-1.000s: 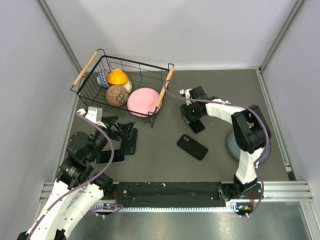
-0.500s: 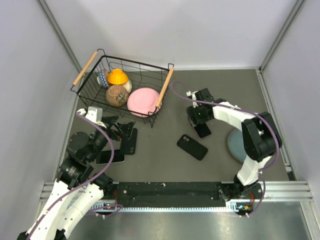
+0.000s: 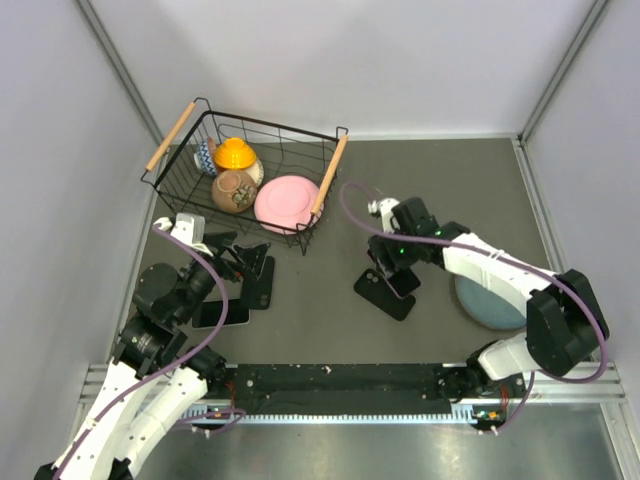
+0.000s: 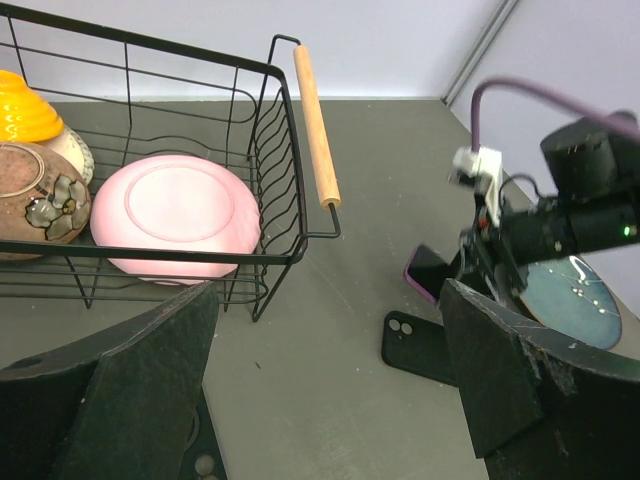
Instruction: Put the phone into the phone case
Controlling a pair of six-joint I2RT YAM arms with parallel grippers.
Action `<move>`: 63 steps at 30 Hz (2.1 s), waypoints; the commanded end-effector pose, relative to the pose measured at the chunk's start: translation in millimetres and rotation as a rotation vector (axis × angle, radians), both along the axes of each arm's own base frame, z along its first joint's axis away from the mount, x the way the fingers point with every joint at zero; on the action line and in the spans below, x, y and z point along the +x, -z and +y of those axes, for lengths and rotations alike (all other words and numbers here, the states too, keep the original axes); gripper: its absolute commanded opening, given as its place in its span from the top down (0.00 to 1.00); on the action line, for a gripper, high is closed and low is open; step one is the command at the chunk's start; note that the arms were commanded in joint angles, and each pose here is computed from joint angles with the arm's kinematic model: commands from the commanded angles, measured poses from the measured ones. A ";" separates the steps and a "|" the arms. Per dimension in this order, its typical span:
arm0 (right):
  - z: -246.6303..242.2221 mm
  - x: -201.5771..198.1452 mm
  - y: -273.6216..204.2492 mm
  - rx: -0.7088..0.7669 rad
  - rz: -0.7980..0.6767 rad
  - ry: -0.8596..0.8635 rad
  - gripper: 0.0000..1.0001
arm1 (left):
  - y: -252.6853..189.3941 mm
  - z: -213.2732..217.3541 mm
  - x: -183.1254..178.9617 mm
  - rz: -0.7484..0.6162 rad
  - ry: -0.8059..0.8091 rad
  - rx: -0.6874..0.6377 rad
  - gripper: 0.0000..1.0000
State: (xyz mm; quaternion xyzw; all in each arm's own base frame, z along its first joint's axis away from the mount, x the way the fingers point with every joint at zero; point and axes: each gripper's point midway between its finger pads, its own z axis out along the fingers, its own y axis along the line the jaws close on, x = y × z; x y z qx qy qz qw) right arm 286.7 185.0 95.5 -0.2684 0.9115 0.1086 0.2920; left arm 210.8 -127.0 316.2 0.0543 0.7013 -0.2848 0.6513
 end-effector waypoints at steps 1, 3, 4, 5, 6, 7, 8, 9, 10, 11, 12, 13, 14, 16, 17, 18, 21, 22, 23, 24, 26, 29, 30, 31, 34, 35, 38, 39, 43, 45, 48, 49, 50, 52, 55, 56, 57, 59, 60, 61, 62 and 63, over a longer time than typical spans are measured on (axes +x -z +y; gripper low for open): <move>23.6 -23.9 4.1 0.008 -0.036 -0.121 0.41 | -18.4 0.8 -2.3 -0.065 0.003 -0.036 0.03; 24.8 -30.5 8.6 0.000 -0.029 -0.141 0.41 | -17.3 0.8 -2.3 -0.063 0.003 -0.035 0.02; 26.5 -33.0 9.7 -0.005 -0.029 -0.152 0.41 | -16.6 0.6 -2.2 -0.061 0.003 -0.036 0.02; 26.4 -34.4 11.2 -0.010 -0.024 -0.154 0.41 | -17.0 0.4 -2.3 -0.062 0.005 -0.038 0.03; 25.1 -37.0 14.2 -0.020 -0.006 -0.154 0.41 | -17.7 -0.4 -2.5 -0.064 0.009 -0.037 0.03; 26.0 -38.9 14.5 -0.019 0.004 -0.158 0.41 | -17.4 -1.3 -2.8 -0.062 0.014 -0.037 0.03; 26.6 -40.5 15.3 -0.025 0.012 -0.164 0.41 | -17.7 -1.2 -2.9 -0.062 0.014 -0.037 0.03; 26.2 -41.9 18.2 -0.035 0.021 -0.169 0.41 | -17.0 -1.5 -2.9 -0.061 0.015 -0.037 0.03; 25.8 -44.0 20.5 -0.049 0.027 -0.181 0.41 | -18.1 -1.8 -3.2 -0.063 0.017 -0.039 0.03; 27.7 -46.3 21.7 -0.056 0.029 -0.196 0.41 | -17.8 -1.5 -3.2 -0.063 0.016 -0.039 0.02; 27.5 -47.7 23.4 -0.063 0.033 -0.204 0.41 | -18.5 -1.4 -3.4 -0.064 0.016 -0.040 0.02; 28.1 -48.7 25.8 -0.074 0.033 -0.221 0.41 | -17.5 -1.7 -3.0 -0.061 0.016 -0.040 0.02; 28.9 -50.2 27.2 -0.078 0.036 -0.230 0.41 | -16.8 -1.8 -2.4 -0.059 0.016 -0.039 0.02; 28.9 -48.9 28.9 -0.089 0.035 -0.242 0.39 | -17.5 -2.0 -2.8 -0.061 0.017 -0.039 0.03; 30.1 -48.8 28.8 -0.091 0.032 -0.253 0.39 | -16.8 -2.1 -2.6 -0.059 0.017 -0.039 0.02; 31.3 -50.1 29.6 -0.092 0.035 -0.266 0.39 | -17.2 -2.2 -2.5 -0.059 0.017 -0.039 0.03; 32.6 -50.4 31.4 -0.106 0.029 -0.293 0.37 | -17.8 -2.1 -2.6 -0.061 0.017 -0.039 0.03; 32.1 -50.4 33.2 -0.112 0.033 -0.295 0.37 | -17.5 -1.5 -2.4 -0.061 0.014 -0.039 0.02; 32.1 -50.0 35.8 -0.117 0.038 -0.294 0.37 | -17.5 -1.8 -2.6 -0.061 0.016 -0.040 0.03; 32.1 -50.7 36.9 -0.121 0.042 -0.297 0.37 | -17.5 -1.8 -2.6 -0.061 0.016 -0.040 0.02; 32.3 -50.1 38.2 -0.127 0.043 -0.300 0.36 | -16.1 -2.2 -1.9 -0.057 0.016 -0.037 0.02; 34.7 -49.6 39.7 -0.131 0.043 -0.306 0.36 | -15.7 -2.3 -1.6 -0.056 0.016 -0.036 0.02; 35.3 -48.9 40.9 -0.135 0.045 -0.305 0.36 | -16.4 -2.3 -2.2 -0.057 0.017 -0.037 0.02; 35.9 -49.3 42.2 -0.139 0.047 -0.308 0.36 | -16.1 -2.2 -1.9 -0.057 0.016 -0.037 0.02; 36.4 -48.3 46.8 -0.161 0.050 -0.316 0.35 | -16.8 -2.0 -2.0 -0.059 0.015 -0.036 0.02; 37.4 -48.2 47.3 -0.165 0.049 -0.318 0.35 | -16.1 -1.8 -1.6 -0.058 0.014 -0.035 0.03; 39.5 -46.4 48.9 -0.172 0.050 -0.316 0.35 | -16.8 -1.4 -2.1 -0.061 0.012 -0.037 0.02; 39.8 -45.7 49.4 -0.179 0.048 -0.315 0.35 | -17.5 -1.1 -2.1 -0.062 0.011 -0.038 0.02; 43.3 -43.5 48.0 -0.183 0.041 -0.316 0.35 | -17.4 -0.9 -2.1 -0.063 0.011 -0.036 0.02; 45.4 -42.5 48.9 -0.185 0.043 -0.318 0.35 | -17.4 -0.7 -1.9 -0.063 0.009 -0.036 0.02; 43.4 -37.9 50.6 -0.206 0.035 -0.299 0.34 | -17.4 -1.0 -2.1 -0.063 0.011 -0.036 0.02; 44.5 -36.7 49.9 -0.206 0.030 -0.299 0.34 | -17.1 -0.8 -2.2 -0.063 0.011 -0.036 0.03; 44.8 -36.8 51.3 -0.209 0.033 -0.299 0.33 | -17.1 -0.9 -2.2 -0.063 0.011 -0.036 0.03; 44.2 -35.4 52.2 -0.221 0.028 -0.296 0.32 | -18.1 -0.9 -2.9 -0.065 0.012 -0.037 0.02; 44.0 -34.5 51.6 -0.234 0.019 -0.298 0.28 | -18.1 -1.0 -3.3 -0.065 0.014 -0.037 0.03; 45.0 -34.6 50.6 -0.233 0.015 -0.300 0.27 | -17.7 -1.1 -3.0 -0.064 0.014 -0.037 0.03; 43.6 -34.5 51.6 -0.238 0.018 -0.297 0.26 | -18.5 -0.7 -3.1 -0.067 0.012 -0.038 0.02; 43.4 -33.2 48.9 -0.241 0.004 -0.293 0.23 | -18.5 -1.3 -3.5 -0.066 0.015 -0.039 0.02; 42.9 -32.5 47.8 -0.243 -0.001 -0.290 0.22 | -18.8 -1.1 -3.6 -0.067 0.015 -0.038 0.02; 42.8 -32.6 46.9 -0.246 -0.005 -0.290 0.20 | -18.1 -0.9 -3.3 -0.066 0.014 -0.037 0.02; 43.2 -31.8 44.3 -0.240 -0.012 -0.288 0.20 | -18.8 -1.3 -3.3 -0.067 0.015 -0.038 0.03; 43.5 -32.9 43.4 -0.236 -0.013 -0.292 0.20 | -19.2 -1.2 -3.6 -0.067 0.015 -0.040 0.02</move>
